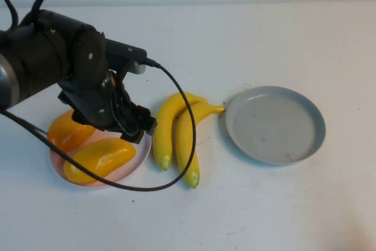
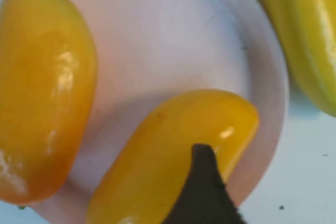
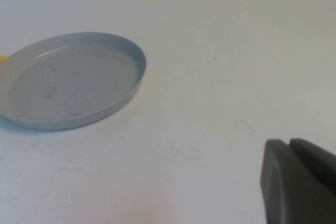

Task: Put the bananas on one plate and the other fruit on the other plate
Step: Put another type of fruit in the right plate

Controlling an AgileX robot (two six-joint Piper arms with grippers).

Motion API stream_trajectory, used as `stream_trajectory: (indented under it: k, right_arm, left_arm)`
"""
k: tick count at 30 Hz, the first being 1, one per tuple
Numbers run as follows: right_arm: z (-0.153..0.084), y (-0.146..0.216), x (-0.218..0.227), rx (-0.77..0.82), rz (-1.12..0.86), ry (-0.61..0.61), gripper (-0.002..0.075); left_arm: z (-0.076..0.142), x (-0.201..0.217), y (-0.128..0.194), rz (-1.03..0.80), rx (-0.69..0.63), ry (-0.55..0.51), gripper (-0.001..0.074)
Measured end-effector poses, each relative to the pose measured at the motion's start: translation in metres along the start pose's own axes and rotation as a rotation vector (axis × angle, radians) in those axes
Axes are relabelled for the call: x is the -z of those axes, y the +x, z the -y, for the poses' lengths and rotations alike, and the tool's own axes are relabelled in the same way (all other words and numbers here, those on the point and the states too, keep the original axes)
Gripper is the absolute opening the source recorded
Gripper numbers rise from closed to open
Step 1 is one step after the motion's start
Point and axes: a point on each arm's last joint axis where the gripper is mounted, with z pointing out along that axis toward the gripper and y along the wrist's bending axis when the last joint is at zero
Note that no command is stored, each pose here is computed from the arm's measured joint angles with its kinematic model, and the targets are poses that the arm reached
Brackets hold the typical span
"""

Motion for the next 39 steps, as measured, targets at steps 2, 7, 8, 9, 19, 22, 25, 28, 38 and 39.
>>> stream_trajectory:
  k: [2, 7, 8, 9, 19, 22, 25, 28, 38, 39]
  right_arm:
    - [0.0, 0.0, 0.0, 0.0, -0.001, 0.0, -0.0017]
    - [0.0, 0.0, 0.0, 0.0, -0.001, 0.0, -0.0017]
    - [0.0, 0.0, 0.0, 0.0, -0.001, 0.0, -0.0017]
    - [0.0, 0.0, 0.0, 0.0, -0.001, 0.0, -0.0017]
    - [0.0, 0.0, 0.0, 0.0, -0.001, 0.0, -0.0017]
    - [0.0, 0.0, 0.0, 0.0, -0.001, 0.0, -0.0017]
    - [0.0, 0.0, 0.0, 0.0, -0.001, 0.0, -0.0017]
    - [0.0, 0.0, 0.0, 0.0, -0.001, 0.0, -0.0017]
    - [0.0, 0.0, 0.0, 0.0, -0.001, 0.0, -0.0017]
    - [0.0, 0.0, 0.0, 0.0, -0.001, 0.0, -0.0017]
  left_arm:
    - [0.008, 0.008, 0.0, 0.023, -0.028, 0.015, 0.0404]
    - [0.021, 0.039, 0.003, 0.12, -0.078, 0.039, 0.0087]
    - [0.022, 0.046, 0.004, 0.14, -0.081, 0.042, 0.0056]
    - [0.023, 0.055, 0.005, 0.169, -0.085, 0.046, 0.0036]
    - [0.018, 0.107, 0.046, 0.411, -0.083, 0.068, 0.0]
    - [0.016, 0.105, 0.069, 0.489, -0.085, 0.074, 0.0]
    - [0.015, 0.102, 0.093, 0.585, -0.073, 0.091, -0.0001]
    - [0.015, 0.103, 0.115, 0.675, -0.034, 0.131, -0.0001]
    - [0.012, 0.101, 0.162, 0.723, -0.02, 0.148, -0.0001]
    - [0.012, 0.101, 0.162, 0.723, -0.02, 0.149, -0.0001]
